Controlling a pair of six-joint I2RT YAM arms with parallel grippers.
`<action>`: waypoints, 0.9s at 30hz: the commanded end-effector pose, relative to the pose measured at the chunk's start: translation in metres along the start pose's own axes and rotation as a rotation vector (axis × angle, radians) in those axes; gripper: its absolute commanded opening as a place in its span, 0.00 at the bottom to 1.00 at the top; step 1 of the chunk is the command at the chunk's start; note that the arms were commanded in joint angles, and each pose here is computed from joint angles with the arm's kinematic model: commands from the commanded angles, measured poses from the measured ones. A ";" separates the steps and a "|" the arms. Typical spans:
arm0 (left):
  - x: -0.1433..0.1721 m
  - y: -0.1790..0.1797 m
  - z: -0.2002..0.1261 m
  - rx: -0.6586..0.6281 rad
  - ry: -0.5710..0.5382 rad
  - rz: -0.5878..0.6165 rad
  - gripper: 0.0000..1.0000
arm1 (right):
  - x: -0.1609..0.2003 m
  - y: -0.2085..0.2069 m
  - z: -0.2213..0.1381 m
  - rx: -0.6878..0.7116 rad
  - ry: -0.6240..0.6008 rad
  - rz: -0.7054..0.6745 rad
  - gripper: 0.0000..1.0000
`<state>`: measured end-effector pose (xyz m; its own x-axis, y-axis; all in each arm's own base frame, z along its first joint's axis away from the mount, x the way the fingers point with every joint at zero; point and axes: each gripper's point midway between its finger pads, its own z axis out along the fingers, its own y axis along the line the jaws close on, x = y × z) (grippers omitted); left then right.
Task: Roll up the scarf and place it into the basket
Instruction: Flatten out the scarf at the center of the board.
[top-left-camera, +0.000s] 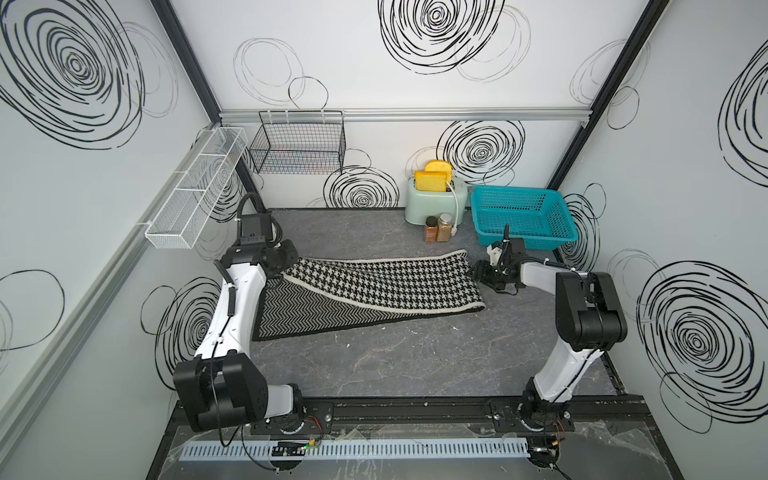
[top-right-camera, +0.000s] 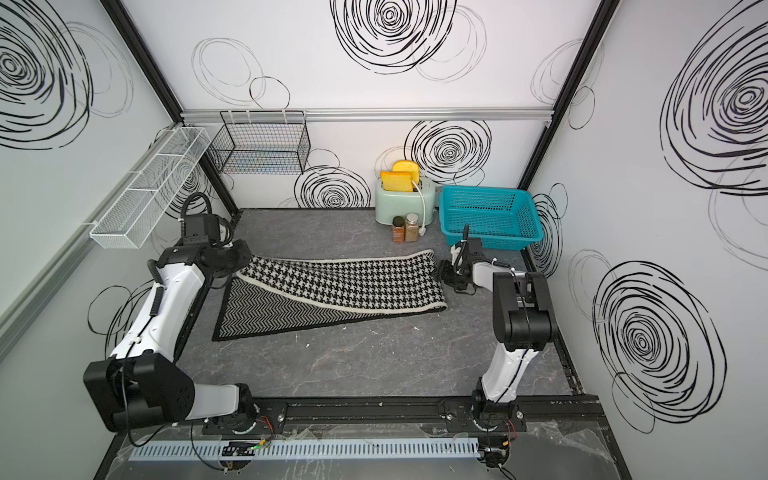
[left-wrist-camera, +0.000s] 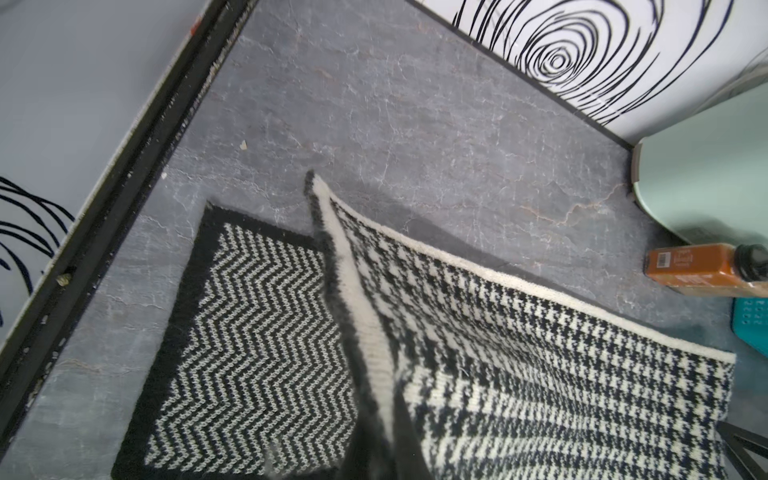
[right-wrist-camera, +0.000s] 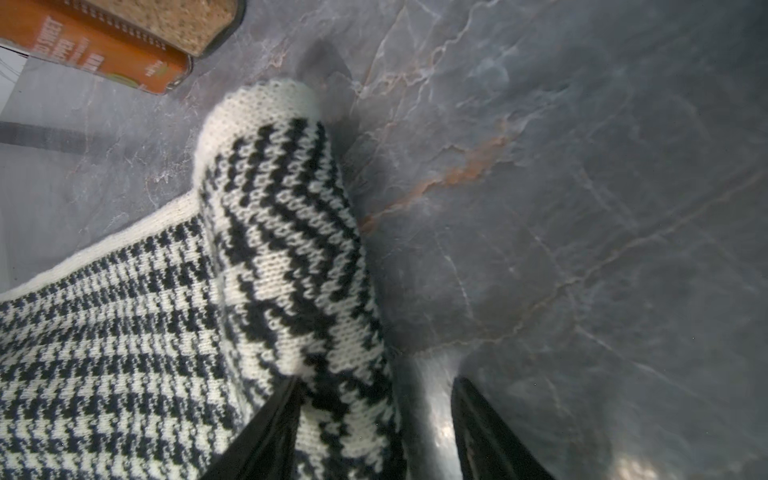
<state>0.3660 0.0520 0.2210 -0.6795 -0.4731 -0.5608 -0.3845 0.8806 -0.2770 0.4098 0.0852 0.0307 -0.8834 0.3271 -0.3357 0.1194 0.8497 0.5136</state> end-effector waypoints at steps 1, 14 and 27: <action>-0.033 -0.015 -0.032 -0.001 -0.119 0.034 0.00 | 0.012 0.008 0.002 -0.054 0.033 0.017 0.57; -0.031 -0.023 -0.037 0.058 -0.123 0.003 0.00 | 0.038 0.052 0.032 -0.171 0.133 -0.048 0.51; -0.024 -0.041 -0.032 0.122 -0.101 0.019 0.00 | 0.011 0.012 -0.027 0.028 -0.038 0.012 0.00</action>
<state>0.3739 0.0356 0.2609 -0.6416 -0.4550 -0.6175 -0.3242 0.8905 -0.3192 0.3943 0.1259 0.0362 -0.9060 0.2743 -0.3222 0.0527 0.8287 0.5573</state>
